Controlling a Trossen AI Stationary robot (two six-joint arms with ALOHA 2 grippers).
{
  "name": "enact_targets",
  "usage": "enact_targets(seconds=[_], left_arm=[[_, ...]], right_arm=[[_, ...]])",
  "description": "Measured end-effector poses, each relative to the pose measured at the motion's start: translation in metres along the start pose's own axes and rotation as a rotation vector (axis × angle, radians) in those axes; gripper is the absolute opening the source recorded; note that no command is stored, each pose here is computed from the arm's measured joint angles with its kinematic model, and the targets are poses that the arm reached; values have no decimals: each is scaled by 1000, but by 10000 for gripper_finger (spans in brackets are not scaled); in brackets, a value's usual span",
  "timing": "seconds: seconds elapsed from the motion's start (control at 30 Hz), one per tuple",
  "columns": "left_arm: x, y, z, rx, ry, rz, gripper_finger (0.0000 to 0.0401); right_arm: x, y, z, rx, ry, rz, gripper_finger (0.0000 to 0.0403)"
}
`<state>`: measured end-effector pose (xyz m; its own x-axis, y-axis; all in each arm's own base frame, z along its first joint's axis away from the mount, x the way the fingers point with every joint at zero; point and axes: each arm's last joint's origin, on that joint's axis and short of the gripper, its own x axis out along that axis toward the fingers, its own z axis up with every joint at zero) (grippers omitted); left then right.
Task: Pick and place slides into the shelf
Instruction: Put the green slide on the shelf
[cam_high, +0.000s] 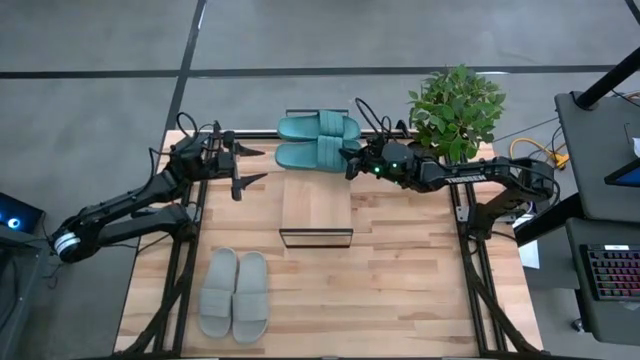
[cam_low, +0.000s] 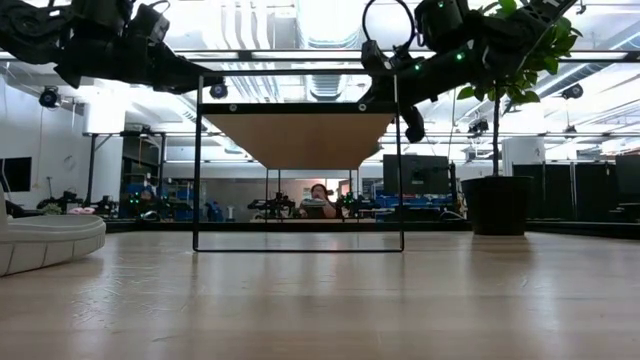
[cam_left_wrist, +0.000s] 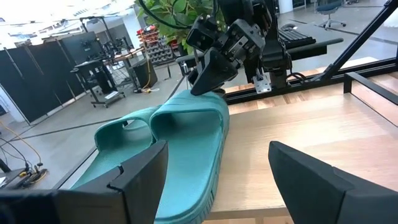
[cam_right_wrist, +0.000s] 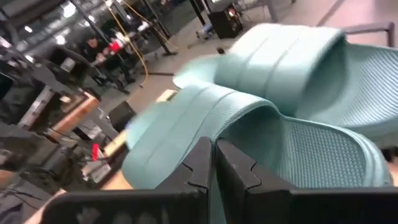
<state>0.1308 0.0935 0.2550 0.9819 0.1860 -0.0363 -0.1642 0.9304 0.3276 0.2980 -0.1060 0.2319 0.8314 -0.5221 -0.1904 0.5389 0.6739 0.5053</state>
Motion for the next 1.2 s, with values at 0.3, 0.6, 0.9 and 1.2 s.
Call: enact_targets(seconds=[0.3, 0.6, 0.9, 1.2], left_arm=[[0, 0, 0, 0, 0, 0, 262], [0, 0, 0, 0, 1, 0, 262], [0, 0, 0, 0, 1, 0, 262], [0, 0, 0, -2, 1, 0, 262]], right_arm=[[-1, -3, 1, -11, 22, -19, 8], [-2, -3, 0, -4, 34, -19, 14], [-14, 0, 10, -6, 38, -23, 95], [-44, 24, 26, -185, 63, 199, 164]])
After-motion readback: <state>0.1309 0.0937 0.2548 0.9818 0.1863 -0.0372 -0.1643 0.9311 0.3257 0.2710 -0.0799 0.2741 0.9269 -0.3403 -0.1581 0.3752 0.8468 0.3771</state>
